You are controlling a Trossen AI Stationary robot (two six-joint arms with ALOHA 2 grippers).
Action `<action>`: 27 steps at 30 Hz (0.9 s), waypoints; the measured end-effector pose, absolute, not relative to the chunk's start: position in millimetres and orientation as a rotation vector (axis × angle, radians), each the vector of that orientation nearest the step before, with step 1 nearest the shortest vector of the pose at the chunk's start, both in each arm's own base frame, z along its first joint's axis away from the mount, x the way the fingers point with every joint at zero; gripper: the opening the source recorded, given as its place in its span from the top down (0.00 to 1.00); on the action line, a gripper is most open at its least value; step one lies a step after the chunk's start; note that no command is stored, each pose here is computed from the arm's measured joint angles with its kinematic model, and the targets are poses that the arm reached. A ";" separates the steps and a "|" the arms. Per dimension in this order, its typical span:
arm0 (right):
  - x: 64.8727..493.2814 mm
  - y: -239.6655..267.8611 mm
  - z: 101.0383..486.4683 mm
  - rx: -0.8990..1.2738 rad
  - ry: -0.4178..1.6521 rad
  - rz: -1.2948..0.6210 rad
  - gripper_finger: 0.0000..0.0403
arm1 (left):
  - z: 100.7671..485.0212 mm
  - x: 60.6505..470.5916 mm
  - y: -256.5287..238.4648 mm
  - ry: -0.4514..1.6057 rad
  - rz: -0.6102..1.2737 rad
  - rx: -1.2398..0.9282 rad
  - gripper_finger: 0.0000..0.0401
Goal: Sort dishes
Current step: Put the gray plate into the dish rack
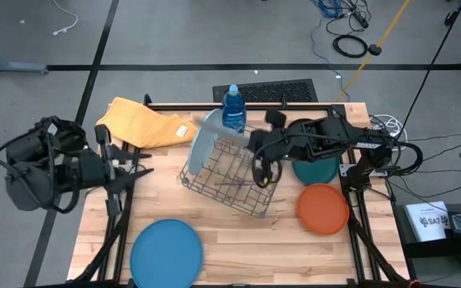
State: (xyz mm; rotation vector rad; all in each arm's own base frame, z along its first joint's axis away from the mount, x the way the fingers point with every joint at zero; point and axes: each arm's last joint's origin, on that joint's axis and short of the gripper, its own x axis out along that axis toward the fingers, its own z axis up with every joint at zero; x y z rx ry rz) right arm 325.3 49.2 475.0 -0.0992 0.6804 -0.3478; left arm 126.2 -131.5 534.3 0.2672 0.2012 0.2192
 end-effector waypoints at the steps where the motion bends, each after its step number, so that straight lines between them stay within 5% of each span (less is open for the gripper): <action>1: 325.0 48.2 475.1 -0.057 0.666 -0.394 0.98 | 534.3 126.1 -131.2 0.204 0.217 0.292 0.67; 11: 336.6 82.1 461.0 0.122 0.438 -0.779 0.98 | 533.8 126.9 -132.3 0.213 0.211 0.363 0.67; 27: 464.4 167.3 333.7 0.266 -0.111 -1.106 0.98 | 551.3 114.7 -126.0 0.115 0.167 0.187 0.67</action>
